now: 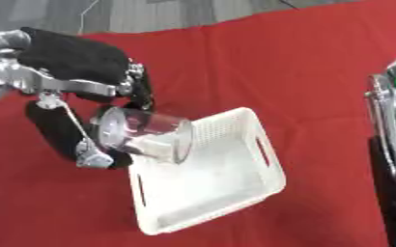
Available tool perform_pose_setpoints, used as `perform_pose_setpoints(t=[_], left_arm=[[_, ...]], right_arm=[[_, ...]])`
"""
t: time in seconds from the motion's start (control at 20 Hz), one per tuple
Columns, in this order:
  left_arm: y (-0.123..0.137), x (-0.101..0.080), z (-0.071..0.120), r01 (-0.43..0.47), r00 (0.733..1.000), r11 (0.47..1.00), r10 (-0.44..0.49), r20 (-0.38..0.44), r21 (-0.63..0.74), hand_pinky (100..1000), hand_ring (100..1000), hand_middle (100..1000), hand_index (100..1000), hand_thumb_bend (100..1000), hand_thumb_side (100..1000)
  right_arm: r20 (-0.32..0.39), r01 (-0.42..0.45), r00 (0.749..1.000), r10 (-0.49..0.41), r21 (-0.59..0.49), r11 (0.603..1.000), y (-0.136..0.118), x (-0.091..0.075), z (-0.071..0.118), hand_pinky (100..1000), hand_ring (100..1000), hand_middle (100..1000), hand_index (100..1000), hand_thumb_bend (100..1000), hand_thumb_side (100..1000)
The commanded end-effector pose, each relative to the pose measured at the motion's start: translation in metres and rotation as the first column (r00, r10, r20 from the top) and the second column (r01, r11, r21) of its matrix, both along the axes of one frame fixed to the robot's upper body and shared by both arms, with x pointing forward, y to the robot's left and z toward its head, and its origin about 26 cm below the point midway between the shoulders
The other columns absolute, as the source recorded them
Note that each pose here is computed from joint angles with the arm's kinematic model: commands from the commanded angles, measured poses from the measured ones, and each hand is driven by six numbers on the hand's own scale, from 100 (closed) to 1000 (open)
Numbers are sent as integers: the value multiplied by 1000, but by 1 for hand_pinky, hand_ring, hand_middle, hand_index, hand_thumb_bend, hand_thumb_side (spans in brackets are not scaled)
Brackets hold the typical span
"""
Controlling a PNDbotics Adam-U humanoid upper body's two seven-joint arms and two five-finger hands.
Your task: Pick up objects on the table and place them in the box.
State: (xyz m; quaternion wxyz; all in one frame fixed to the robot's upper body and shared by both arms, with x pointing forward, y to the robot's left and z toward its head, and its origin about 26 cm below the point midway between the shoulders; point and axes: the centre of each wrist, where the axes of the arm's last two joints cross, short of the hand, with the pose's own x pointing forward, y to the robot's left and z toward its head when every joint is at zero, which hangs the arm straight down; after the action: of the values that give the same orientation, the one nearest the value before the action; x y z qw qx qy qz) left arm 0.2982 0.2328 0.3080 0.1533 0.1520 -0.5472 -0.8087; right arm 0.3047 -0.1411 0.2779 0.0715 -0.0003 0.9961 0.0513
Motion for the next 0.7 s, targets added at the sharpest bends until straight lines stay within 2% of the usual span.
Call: perform_pose_setpoints(t=[0.05,0.4,0.7], left_arm=[[-8,-3,8,28,1000,1000,-28,0,0,100,100,100,143,100,397],[-29,-3,5,54,997,999,-54,-52,-7,100,100,100,147,100,402],[-40,-1,0,41,994,998,-45,-101,-36,100,100,100,164,100,413]], right_arm=[[36,-13,999,13,12,1000,0,-3,6,577,578,591,638,100,1000],[43,-25,999,24,18,1000,3,-4,7,577,578,591,638,100,1000],[49,-34,998,33,22,999,5,-4,8,577,578,591,638,100,1000]])
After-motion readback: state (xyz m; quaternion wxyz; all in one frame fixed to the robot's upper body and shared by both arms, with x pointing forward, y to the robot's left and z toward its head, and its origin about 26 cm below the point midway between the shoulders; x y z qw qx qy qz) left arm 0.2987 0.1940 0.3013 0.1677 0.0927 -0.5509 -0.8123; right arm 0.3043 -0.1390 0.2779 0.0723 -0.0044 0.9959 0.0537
